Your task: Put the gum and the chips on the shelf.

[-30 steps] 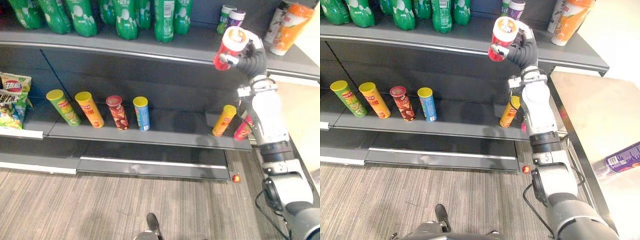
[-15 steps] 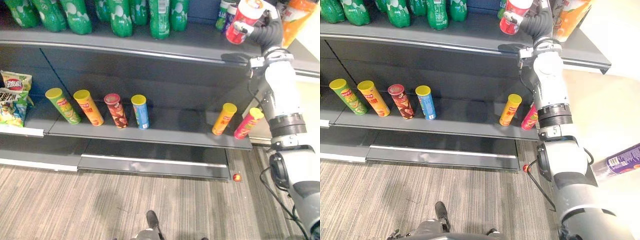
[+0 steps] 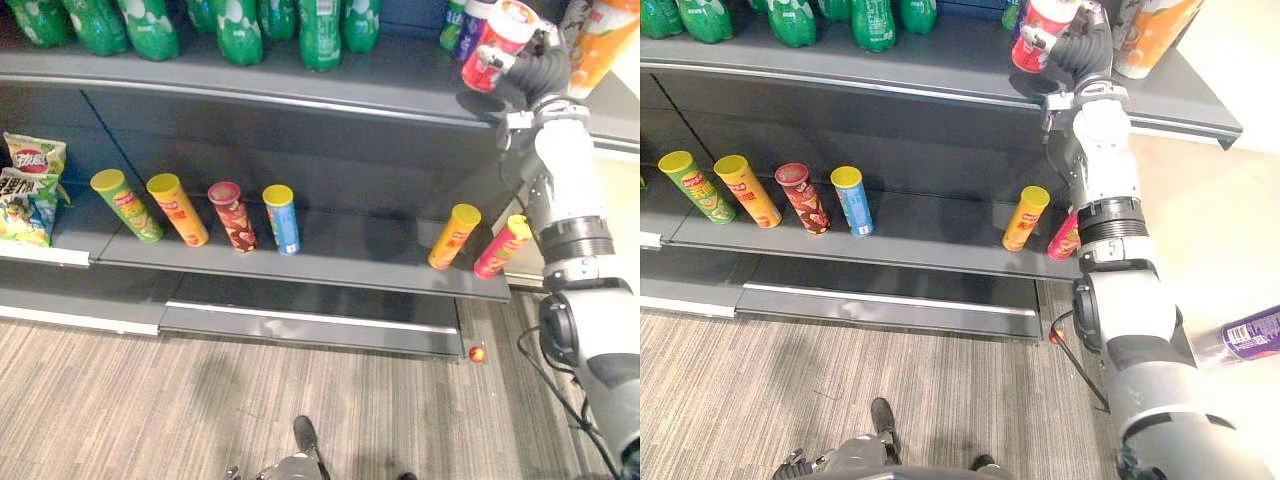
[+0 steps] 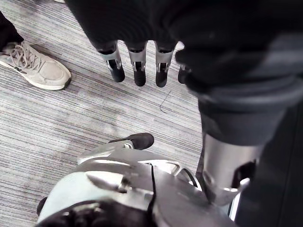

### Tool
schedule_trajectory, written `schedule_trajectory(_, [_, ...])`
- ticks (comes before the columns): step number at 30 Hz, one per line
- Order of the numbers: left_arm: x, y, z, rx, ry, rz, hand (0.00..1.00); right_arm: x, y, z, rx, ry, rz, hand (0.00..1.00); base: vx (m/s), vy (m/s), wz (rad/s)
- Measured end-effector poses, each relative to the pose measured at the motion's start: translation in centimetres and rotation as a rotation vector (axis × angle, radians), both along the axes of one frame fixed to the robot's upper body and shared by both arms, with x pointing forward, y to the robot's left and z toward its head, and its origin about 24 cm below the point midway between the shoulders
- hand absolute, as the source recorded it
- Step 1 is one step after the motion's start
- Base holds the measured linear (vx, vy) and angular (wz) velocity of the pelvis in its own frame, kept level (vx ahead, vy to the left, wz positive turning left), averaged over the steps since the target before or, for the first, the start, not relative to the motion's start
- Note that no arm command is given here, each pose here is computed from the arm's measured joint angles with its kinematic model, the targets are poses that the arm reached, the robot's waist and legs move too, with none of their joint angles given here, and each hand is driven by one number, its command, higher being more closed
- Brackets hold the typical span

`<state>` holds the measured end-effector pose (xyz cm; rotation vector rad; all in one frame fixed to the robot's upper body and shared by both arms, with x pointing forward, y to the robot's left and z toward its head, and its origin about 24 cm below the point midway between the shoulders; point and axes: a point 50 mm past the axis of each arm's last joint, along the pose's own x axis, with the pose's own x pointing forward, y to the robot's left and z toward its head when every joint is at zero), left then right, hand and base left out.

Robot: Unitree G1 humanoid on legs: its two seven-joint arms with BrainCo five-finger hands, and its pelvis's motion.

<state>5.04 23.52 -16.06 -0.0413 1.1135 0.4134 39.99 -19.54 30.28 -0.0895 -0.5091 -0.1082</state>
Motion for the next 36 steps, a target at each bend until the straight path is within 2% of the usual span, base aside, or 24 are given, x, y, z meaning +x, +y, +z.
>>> schedule_trajectory(10, [1.5,-0.5,0.1,-0.010,-0.033,-0.008,0.00,0.3,-1.9,0.5,0.119,0.006,-0.047,1.00,0.01,-0.011,0.09])
schedule_trajectory(22, [1.6,-0.4,0.1,-0.002,-0.036,-0.005,0.00,0.5,-1.4,0.8,0.104,0.007,-0.042,1.00,0.00,-0.001,0.05])
schedule_trajectory(36, [1.7,-0.3,0.2,0.004,-0.039,-0.002,0.00,0.5,-0.6,0.9,-0.011,-0.003,-0.061,1.00,0.00,0.000,0.00])
